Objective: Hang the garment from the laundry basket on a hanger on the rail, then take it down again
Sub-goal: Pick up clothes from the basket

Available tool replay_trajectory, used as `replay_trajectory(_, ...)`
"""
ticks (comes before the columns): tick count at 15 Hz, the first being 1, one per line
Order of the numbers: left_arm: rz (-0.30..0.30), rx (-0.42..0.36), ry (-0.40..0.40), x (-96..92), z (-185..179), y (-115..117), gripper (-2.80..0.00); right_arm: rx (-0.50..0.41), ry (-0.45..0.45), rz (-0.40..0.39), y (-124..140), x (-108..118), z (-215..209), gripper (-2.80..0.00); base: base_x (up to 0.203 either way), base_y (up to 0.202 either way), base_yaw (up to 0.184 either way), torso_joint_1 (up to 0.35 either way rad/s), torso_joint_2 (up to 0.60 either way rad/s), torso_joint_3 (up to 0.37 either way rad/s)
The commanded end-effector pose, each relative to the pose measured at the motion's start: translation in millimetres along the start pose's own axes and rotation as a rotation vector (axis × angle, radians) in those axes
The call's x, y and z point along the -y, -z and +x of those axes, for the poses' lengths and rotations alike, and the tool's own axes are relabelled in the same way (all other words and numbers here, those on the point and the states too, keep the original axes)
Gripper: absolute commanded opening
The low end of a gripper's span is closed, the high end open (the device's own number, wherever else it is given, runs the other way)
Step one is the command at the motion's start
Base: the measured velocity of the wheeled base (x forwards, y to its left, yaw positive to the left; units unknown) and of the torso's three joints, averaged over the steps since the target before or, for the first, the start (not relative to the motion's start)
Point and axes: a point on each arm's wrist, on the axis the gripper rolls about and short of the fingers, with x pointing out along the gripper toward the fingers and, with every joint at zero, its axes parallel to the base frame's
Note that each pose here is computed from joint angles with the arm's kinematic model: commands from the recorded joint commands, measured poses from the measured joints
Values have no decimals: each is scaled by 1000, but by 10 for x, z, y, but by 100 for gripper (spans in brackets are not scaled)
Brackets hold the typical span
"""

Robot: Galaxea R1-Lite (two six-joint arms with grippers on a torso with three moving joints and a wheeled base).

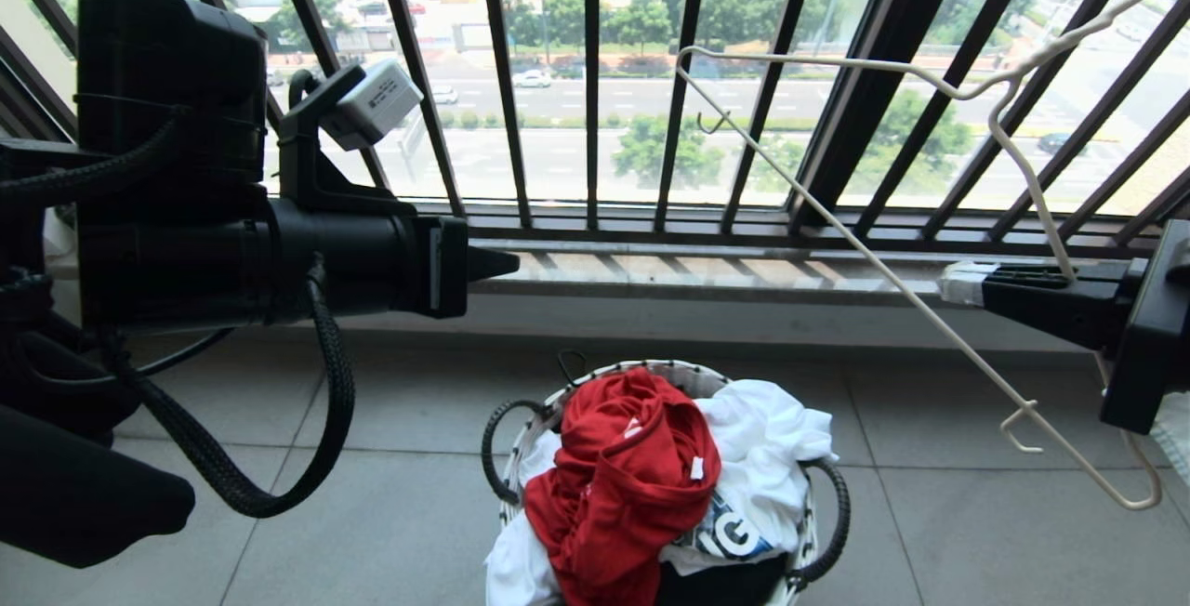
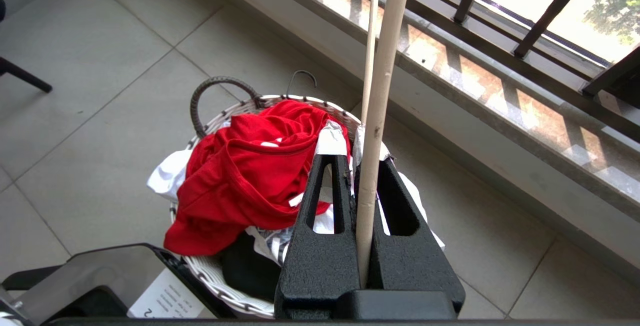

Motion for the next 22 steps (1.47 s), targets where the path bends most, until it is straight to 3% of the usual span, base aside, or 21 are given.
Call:
replay_trajectory(1,-49,-107,9,-20,479,156,-280,-5,0,0,5,10,22,-280,0,0,0,0,0,0)
replay_trajectory(7,-54,-187,-38,-68,1037,309,-280,-43,-9,8,60,25,135,-280,0,0,0,0,0,0)
replay_trajectory(10,-41,-297,-165,-147,1513,686,-280,-56,-16,11,83,25,168,-280,0,0,0,0,0,0)
replay_trajectory(12,-8,-359,-221,-116,1584,793,-280,-67,-18,14,98,33,212,-280,0,0,0,0,0,0)
replay_trajectory(13,3,-398,-241,-91,1565,800,0,-70,-18,14,103,36,222,-280,0,0,0,0,0,0)
replay_trajectory(19,13,-588,-281,101,1507,810,0,-79,-19,15,114,42,252,-280,0,0,0,0,0,0)
replay_trajectory(22,10,-638,-309,60,1718,988,0,-65,-13,11,96,46,253,-280,0,0,0,0,0,0)
